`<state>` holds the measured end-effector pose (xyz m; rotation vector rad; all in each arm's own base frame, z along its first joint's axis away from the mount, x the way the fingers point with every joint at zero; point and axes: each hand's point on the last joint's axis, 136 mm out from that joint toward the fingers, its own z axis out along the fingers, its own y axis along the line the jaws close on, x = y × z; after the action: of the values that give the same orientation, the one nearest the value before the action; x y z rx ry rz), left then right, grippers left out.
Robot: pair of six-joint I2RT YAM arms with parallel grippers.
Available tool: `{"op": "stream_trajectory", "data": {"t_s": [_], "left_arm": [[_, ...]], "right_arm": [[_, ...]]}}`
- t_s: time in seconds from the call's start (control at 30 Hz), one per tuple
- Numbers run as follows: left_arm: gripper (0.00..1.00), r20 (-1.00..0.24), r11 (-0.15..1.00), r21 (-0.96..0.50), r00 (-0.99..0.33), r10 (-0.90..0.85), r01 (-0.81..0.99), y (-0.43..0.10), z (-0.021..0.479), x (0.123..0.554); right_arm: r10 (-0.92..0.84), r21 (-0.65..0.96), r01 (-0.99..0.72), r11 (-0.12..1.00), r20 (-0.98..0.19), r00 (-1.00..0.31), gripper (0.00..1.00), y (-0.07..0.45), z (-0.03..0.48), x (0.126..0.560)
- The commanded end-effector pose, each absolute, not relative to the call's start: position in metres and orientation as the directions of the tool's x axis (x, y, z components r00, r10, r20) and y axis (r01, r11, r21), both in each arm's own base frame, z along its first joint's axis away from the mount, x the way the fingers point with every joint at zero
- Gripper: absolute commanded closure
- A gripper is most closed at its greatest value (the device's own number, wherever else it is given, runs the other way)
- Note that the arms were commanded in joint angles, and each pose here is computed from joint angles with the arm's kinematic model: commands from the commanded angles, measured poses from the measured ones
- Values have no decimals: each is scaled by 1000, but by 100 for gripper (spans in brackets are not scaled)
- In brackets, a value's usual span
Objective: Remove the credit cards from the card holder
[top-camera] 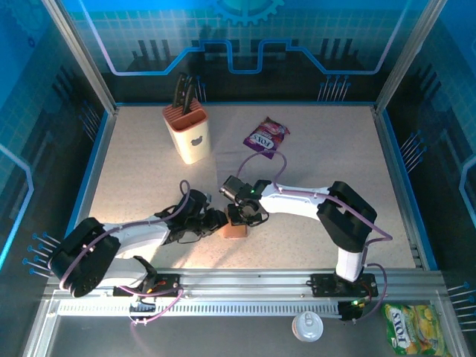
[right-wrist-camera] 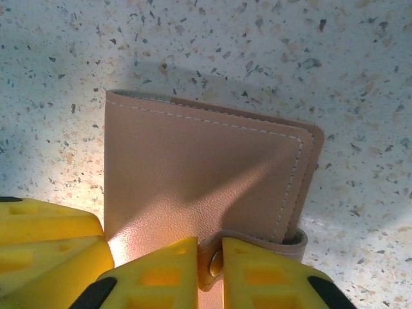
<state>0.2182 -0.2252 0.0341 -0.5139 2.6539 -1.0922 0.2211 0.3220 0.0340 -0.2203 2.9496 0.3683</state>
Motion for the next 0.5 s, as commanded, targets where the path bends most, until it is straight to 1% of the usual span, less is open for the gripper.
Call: {"op": "stream_trajectory", "data": {"t_s": [0.0,0.23,0.47], "left_arm": [[74,-87,636,-747,-920,-382,-194,-239,47,224],[73,-107,654,-729,-911,-398,-200,-231,47,222],[73,-112,659,-723,-906,-409,-208,-226,47,220]], "right_arm": [[-122,233,-158,959,-161,-979,82,317,34,214],[-124,174,-167,970,-232,-965,78,298,59,219],[-115,131,-149,980,-241,-964,77,275,59,219]]}}
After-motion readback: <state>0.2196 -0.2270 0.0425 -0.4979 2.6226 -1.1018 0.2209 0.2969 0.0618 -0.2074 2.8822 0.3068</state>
